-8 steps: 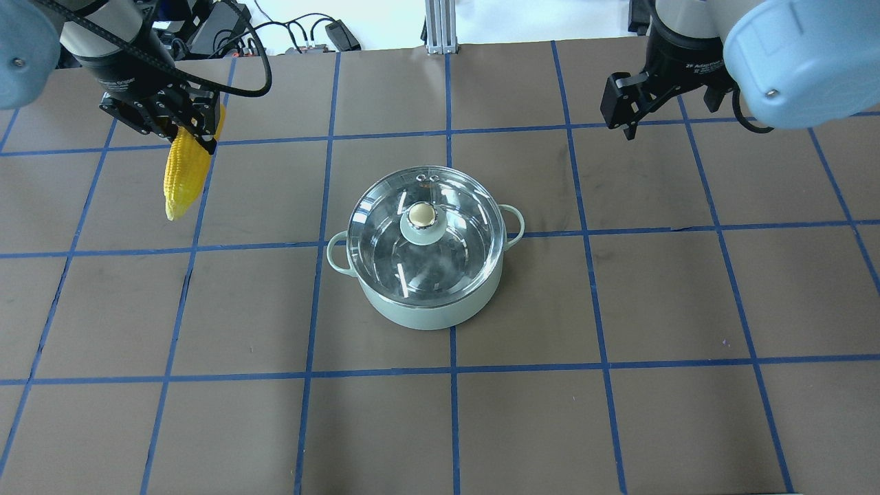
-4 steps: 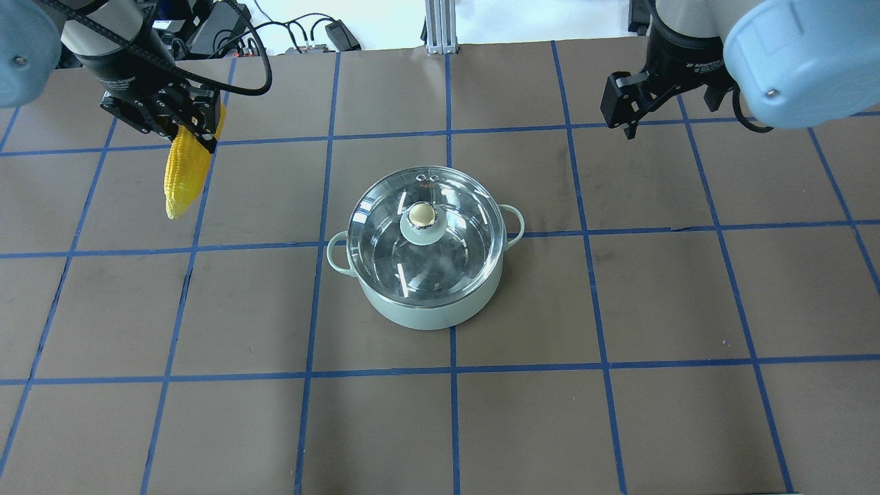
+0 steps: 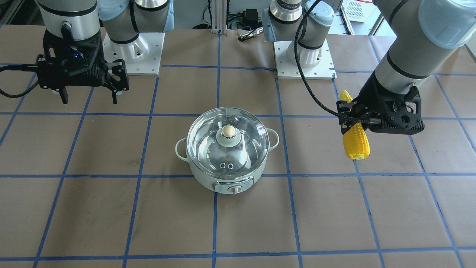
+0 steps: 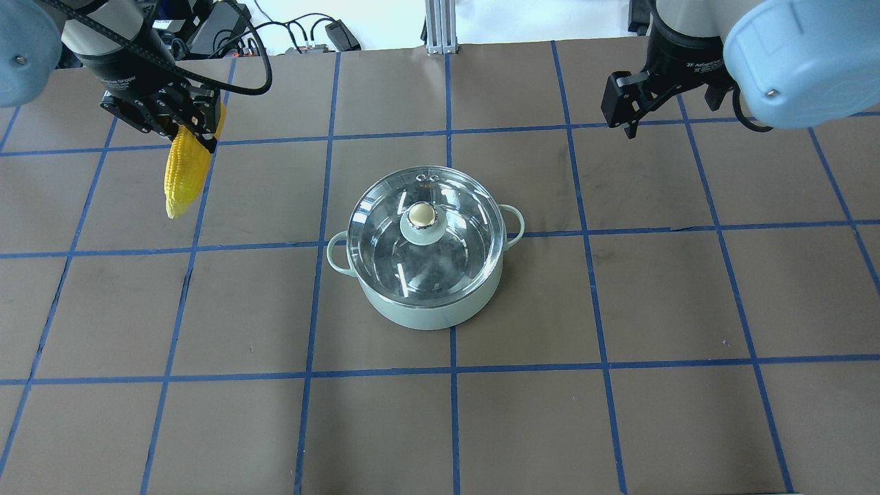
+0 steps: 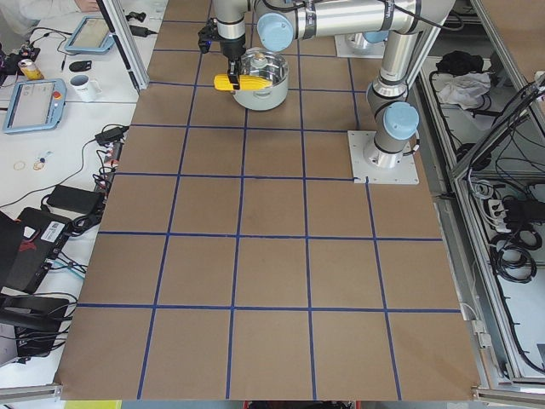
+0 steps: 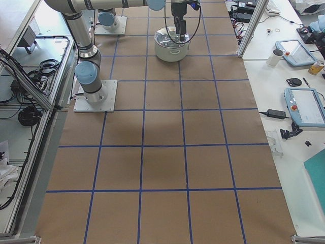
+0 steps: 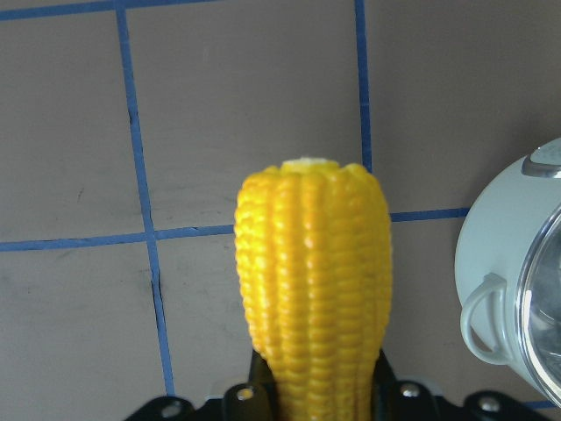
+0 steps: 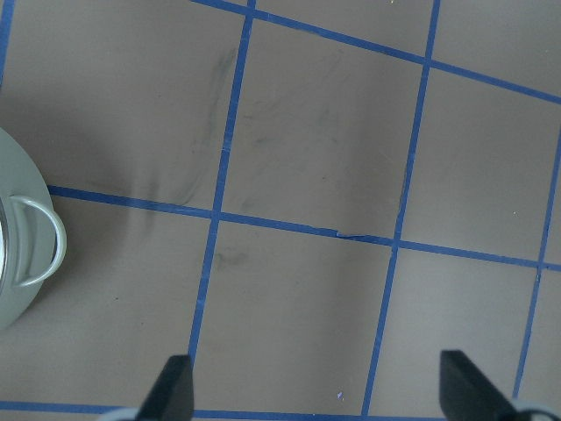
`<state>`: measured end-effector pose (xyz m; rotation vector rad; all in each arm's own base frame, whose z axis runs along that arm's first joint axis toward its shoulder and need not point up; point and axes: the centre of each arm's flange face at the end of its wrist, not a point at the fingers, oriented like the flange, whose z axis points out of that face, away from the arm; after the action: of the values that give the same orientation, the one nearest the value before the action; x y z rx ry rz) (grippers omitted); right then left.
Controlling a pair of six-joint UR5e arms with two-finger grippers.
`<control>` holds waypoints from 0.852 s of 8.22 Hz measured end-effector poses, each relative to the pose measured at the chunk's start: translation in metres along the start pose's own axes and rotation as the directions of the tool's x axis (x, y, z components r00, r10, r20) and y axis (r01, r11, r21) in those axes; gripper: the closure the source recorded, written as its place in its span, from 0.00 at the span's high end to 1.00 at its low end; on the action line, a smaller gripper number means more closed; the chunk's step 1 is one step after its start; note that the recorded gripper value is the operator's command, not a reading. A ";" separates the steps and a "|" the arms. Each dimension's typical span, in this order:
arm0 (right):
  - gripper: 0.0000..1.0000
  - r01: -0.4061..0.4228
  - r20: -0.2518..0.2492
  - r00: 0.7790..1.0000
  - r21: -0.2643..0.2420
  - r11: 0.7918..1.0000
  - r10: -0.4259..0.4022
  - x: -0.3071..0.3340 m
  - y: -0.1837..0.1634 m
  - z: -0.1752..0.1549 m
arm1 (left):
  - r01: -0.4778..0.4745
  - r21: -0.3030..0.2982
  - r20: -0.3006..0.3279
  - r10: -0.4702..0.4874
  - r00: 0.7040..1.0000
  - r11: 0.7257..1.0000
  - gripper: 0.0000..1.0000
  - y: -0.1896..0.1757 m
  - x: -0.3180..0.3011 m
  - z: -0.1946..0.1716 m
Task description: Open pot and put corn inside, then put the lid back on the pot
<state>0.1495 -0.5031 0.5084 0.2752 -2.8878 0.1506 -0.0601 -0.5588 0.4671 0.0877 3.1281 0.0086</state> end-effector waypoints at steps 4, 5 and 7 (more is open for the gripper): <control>1.00 -0.004 0.001 1.000 0.011 1.000 0.004 0.001 -0.001 -0.001 | -0.004 0.000 0.000 0.004 1.000 1.000 0.00 0.002 0.000 0.000; 1.00 -0.008 0.000 1.000 0.028 1.000 0.008 0.001 -0.003 -0.003 | -0.008 0.001 0.000 0.008 1.000 1.000 0.00 0.003 0.000 -0.001; 1.00 -0.010 0.007 1.000 0.047 0.999 0.010 0.000 -0.004 -0.005 | -0.013 0.003 0.001 0.013 1.000 1.000 0.00 0.003 0.001 -0.002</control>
<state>0.1517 -0.5064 0.5133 0.2699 -2.8961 0.2207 -0.0605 -0.5555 0.4691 0.1075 3.1271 0.0040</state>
